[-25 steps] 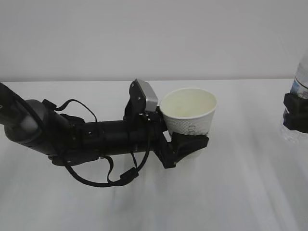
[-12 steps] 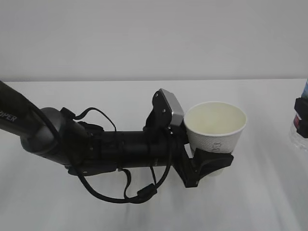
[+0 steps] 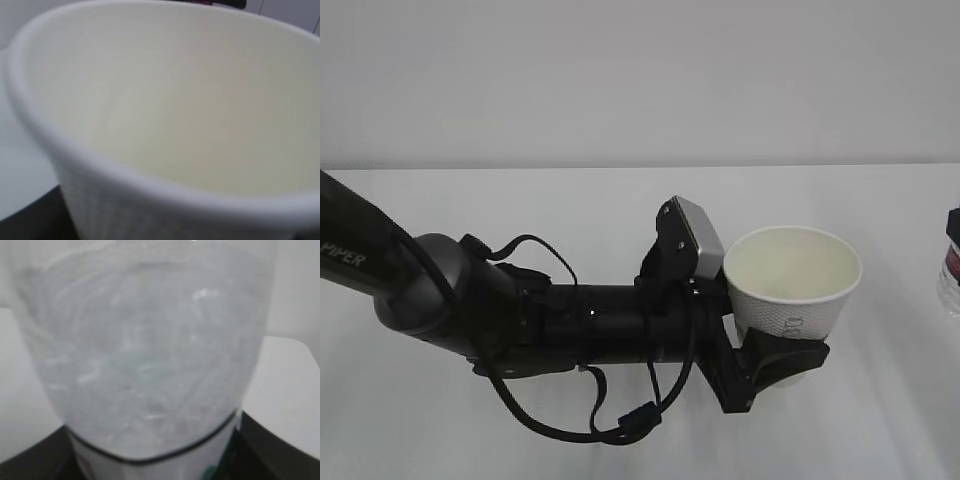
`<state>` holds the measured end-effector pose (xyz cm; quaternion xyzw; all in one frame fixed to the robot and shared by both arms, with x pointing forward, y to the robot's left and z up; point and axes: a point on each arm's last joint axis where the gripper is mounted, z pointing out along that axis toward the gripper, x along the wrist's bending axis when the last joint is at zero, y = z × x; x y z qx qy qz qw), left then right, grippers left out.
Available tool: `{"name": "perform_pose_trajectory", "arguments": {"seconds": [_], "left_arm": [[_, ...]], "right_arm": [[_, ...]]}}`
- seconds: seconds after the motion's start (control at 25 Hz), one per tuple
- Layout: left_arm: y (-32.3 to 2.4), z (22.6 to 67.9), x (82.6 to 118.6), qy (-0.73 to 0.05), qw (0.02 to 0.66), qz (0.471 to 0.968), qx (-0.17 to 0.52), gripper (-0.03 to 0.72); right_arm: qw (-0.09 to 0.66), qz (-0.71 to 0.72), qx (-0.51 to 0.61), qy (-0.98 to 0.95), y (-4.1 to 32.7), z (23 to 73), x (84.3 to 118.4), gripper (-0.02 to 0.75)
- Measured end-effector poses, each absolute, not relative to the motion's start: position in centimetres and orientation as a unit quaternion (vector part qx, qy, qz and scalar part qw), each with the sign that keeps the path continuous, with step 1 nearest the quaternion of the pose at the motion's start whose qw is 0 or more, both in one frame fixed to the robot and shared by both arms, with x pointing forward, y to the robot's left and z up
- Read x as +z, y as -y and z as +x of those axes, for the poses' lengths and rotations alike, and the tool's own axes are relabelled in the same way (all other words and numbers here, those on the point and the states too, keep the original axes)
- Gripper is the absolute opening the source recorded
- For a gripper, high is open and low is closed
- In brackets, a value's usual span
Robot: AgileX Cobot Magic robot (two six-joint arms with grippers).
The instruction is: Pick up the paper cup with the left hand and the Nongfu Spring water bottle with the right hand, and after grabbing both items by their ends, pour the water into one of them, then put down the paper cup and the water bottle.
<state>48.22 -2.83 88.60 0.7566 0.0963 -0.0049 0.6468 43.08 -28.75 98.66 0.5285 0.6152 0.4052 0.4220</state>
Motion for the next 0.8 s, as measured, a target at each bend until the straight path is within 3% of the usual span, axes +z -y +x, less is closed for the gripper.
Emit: {"name": "perform_pose_trajectory", "arguments": {"seconds": [0.8], "left_arm": [[3.8,46.8,88.6,-0.083,0.646,0.759,-0.020,0.549]], "right_arm": [[0.422,0.516,0.383,-0.639,28.8,42.3,98.9,0.458]]}}
